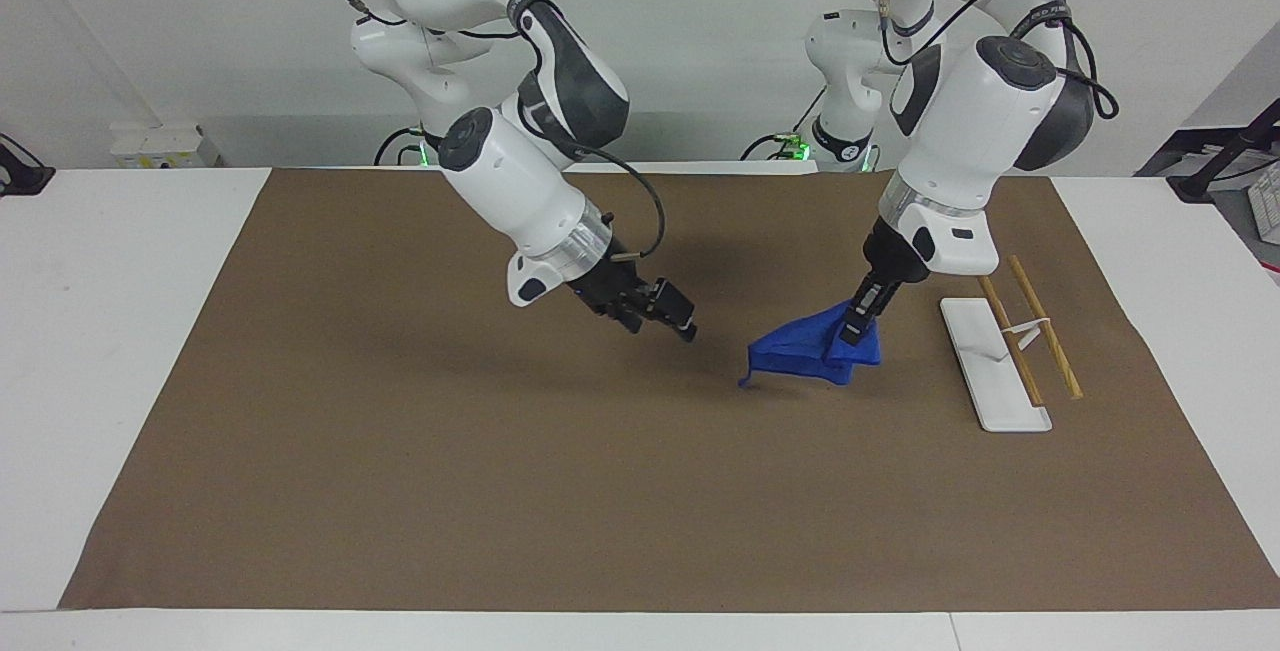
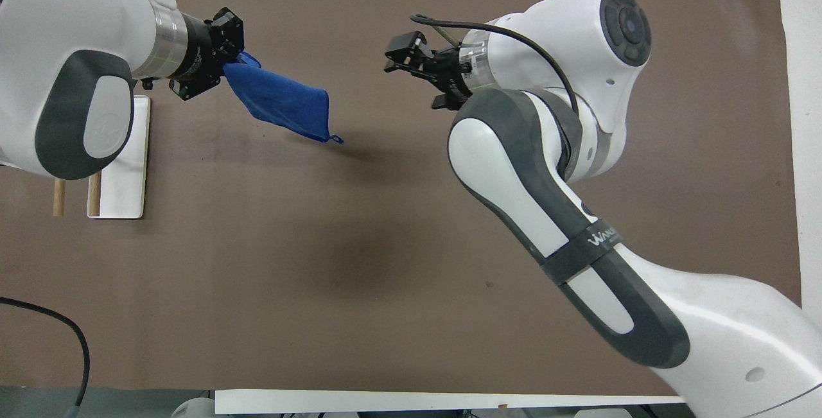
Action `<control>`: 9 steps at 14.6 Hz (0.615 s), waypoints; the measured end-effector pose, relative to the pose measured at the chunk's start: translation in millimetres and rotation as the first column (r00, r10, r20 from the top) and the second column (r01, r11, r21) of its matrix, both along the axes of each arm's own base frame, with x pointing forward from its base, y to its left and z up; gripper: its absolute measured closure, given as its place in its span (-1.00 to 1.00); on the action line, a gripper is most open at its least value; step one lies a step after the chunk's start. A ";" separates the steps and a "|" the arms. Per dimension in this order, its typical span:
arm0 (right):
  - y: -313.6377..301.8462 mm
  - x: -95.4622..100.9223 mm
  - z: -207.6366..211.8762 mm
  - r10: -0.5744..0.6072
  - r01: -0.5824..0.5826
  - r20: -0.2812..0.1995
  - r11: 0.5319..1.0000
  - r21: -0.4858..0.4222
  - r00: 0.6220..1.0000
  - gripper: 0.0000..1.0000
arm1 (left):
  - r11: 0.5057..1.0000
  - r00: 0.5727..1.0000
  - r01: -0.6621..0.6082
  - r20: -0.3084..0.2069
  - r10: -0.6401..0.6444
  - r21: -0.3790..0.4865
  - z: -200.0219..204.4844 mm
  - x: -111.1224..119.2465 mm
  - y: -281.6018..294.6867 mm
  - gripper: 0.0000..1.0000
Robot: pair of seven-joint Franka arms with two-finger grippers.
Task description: Right arm passes towel to left arm to hang
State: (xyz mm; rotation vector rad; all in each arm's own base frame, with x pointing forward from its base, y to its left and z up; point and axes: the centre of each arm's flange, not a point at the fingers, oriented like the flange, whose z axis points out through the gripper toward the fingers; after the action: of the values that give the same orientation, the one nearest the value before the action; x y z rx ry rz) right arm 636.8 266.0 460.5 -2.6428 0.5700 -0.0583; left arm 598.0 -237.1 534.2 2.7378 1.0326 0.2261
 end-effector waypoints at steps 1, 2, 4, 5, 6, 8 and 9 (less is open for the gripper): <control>-28.4 8.1 -2.8 0.042 -0.041 0.013 0.995 -0.088 0.999 -1.00 | 1.000 1.000 0.000 0.003 0.000 0.016 -0.6 0.8 2.8 0.96; -56.0 15.3 -3.4 0.084 -0.078 0.026 0.982 -0.171 0.996 -1.00 | 1.000 1.000 -0.011 -0.004 0.011 0.026 -2.7 2.2 8.5 0.96; -101.1 21.1 1.2 0.151 -0.142 0.008 0.942 -0.304 0.988 -1.00 | 0.997 0.997 -0.057 -0.043 0.059 0.049 -9.0 6.3 29.8 0.96; -119.5 19.7 8.8 0.182 -0.175 -0.013 0.920 -0.352 0.983 -1.00 | 0.995 0.994 -0.084 -0.058 0.087 0.059 -11.6 9.2 43.4 0.96; -137.5 15.9 20.4 0.206 -0.204 -0.036 0.900 -0.385 0.978 -1.00 | 0.991 0.991 -0.114 -0.069 0.118 0.068 -14.6 12.8 59.1 0.96; -173.9 1.8 51.5 0.223 -0.236 -0.079 0.877 -0.419 0.972 -1.00 | 0.981 0.980 -0.175 -0.080 0.182 0.082 -20.6 20.8 95.4 0.96; -191.5 -6.7 69.1 0.225 -0.243 -0.093 0.864 -0.442 0.970 -1.00 | 0.975 0.974 -0.204 -0.082 0.211 0.089 -22.7 24.1 113.2 0.96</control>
State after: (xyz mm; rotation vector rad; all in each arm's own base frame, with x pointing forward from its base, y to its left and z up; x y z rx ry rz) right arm 630.0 74.4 529.6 -3.1553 0.2600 -0.0744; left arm 622.1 -123.8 511.5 2.7312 1.3654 0.1791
